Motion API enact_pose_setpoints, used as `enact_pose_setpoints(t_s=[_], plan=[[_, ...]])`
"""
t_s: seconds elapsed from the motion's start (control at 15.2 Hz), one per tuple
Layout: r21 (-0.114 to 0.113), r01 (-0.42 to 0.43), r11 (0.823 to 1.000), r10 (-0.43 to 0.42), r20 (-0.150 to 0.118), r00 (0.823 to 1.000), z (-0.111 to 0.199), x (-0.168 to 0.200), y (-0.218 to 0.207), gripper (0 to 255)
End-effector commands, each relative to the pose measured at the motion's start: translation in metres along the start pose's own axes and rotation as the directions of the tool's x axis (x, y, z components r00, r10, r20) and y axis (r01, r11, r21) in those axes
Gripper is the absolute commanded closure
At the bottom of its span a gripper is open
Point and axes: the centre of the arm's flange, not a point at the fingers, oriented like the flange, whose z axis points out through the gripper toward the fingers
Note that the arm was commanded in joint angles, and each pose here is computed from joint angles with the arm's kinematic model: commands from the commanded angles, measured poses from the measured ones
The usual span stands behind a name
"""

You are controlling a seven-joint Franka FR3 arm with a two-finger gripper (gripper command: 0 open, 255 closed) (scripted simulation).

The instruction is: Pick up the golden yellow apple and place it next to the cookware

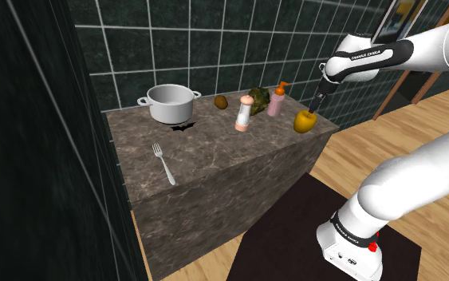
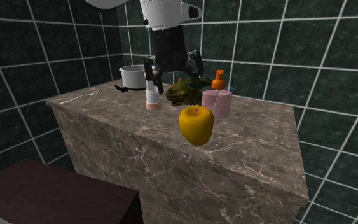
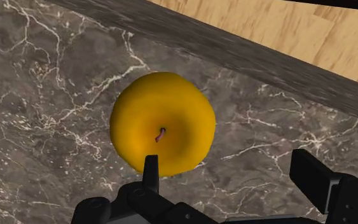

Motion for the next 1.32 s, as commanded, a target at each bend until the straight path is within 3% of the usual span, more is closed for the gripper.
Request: enact_pose_setpoints(t_s=[0.0, 0.13, 0.66, 1.12, 1.19, 1.25], plan=[[-0.012, 0.018, 1.0, -0.018, -0.01, 1.0, 0.009, 0.003, 0.023, 0], [-0.02, 0.03, 0.999, -0.031, -0.017, 0.999, 0.015, 0.004, 0.041, 0], [-0.02, 0.03, 0.999, -0.031, -0.017, 0.999, 0.055, 0.005, 0.042, 0], [-0.02, 0.03, 0.999, -0.031, -0.017, 0.999, 0.055, 0.005, 0.042, 0], [-0.02, 0.03, 0.999, -0.031, -0.017, 0.999, 0.055, 0.005, 0.042, 255], [-0.02, 0.03, 0.999, -0.031, -0.017, 0.999, 0.055, 0.005, 0.042, 255]])
